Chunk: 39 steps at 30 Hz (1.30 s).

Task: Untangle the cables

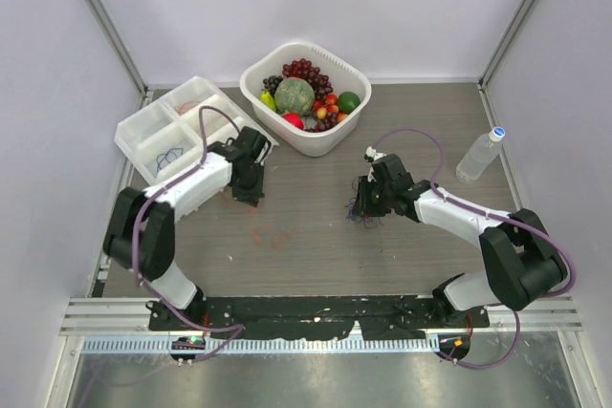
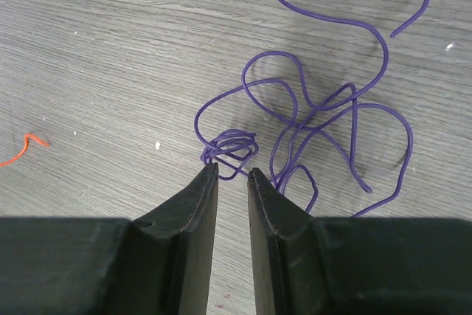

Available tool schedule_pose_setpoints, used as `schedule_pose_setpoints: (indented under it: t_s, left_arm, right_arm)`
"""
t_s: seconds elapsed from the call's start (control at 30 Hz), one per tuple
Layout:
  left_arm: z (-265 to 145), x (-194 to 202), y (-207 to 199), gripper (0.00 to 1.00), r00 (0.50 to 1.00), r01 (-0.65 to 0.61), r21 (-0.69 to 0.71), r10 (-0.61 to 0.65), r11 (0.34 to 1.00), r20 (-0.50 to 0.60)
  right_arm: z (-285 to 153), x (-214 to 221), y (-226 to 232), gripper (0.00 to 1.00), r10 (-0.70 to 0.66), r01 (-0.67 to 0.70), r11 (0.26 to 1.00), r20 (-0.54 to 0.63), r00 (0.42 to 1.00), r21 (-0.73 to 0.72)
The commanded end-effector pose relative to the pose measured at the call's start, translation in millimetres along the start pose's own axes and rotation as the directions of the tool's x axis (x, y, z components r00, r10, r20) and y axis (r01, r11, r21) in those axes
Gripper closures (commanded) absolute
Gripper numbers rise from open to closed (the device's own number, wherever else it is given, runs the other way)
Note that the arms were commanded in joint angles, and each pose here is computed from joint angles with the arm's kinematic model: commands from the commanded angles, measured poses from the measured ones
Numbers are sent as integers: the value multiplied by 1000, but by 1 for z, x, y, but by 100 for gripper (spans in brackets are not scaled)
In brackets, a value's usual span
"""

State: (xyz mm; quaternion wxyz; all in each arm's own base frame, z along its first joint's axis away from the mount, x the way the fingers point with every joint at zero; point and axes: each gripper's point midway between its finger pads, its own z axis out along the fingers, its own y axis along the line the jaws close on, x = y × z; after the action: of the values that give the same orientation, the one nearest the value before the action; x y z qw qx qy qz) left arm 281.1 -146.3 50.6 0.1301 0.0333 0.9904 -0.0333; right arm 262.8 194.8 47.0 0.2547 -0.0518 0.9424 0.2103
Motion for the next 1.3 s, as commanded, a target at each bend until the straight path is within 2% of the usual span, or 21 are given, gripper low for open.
schedule_pose_setpoints:
  t_s: [0.0,0.13,0.27,0.37,0.4,0.43,0.47,0.53,0.6,0.67,0.8,0.97,1.1,1.13,1.23,1.27]
  left_arm:
    - [-71,-37,-13,100,970,-22,108,-4,994,242]
    - [-112,-61,-17,100,922,-40,146,-20,988,386]
    - [-143,-81,-17,100,888,-33,142,-36,989,458]
    - [-169,-100,-17,100,842,-37,143,-46,989,537]
    - [-172,-103,-18,93,833,-45,145,-42,988,551]
    - [-171,-103,-17,82,836,-42,139,-42,989,547]
    - [-165,-102,-14,54,847,-19,126,-51,992,529]
    - [-146,-97,-6,24,880,33,99,-76,995,468]
    - [-122,-90,-2,11,920,56,58,-74,997,386]
    - [-97,-85,1,7,945,56,17,-59,998,323]
    - [-54,-77,1,8,978,49,-34,-41,998,204]
    - [-14,-75,3,22,988,34,-61,-24,998,152]
    - [2,-81,-1,25,990,21,-55,-13,998,140]
    - [8,-82,-1,27,991,26,-54,-18,998,133]
    - [27,-81,-3,46,996,23,-63,-18,998,84]
    - [32,-80,-1,48,998,25,-78,-20,997,68]
  right_arm:
    - [-5,-22,9,72,-24,25,1000,56,998,-11]
    - [-3,-21,11,72,-25,26,999,42,999,-22]
    - [-3,-23,14,72,-32,34,999,41,999,-28]
    - [-4,-25,13,72,-34,36,999,45,998,-24]
    - [-4,-26,14,72,-33,35,999,47,998,-25]
    - [-5,-26,14,72,-32,34,999,50,998,-26]
    - [-5,-27,14,72,-31,32,999,53,998,-24]
    - [-7,-29,14,72,-32,33,999,63,997,-22]
    - [-9,-31,15,72,-29,31,999,70,997,-22]
    - [-9,-29,14,72,-28,29,999,71,997,-20]
    - [-11,-29,13,72,-25,26,1000,72,997,-15]
    - [-14,-31,11,72,-24,24,1000,83,996,-2]
    - [-18,-33,9,72,-27,27,1000,97,995,11]
    - [-18,-33,9,71,-27,26,1000,99,995,12]
    - [-19,-34,7,72,-29,26,999,102,994,25]
    - [-19,-35,6,72,-29,26,999,104,994,31]
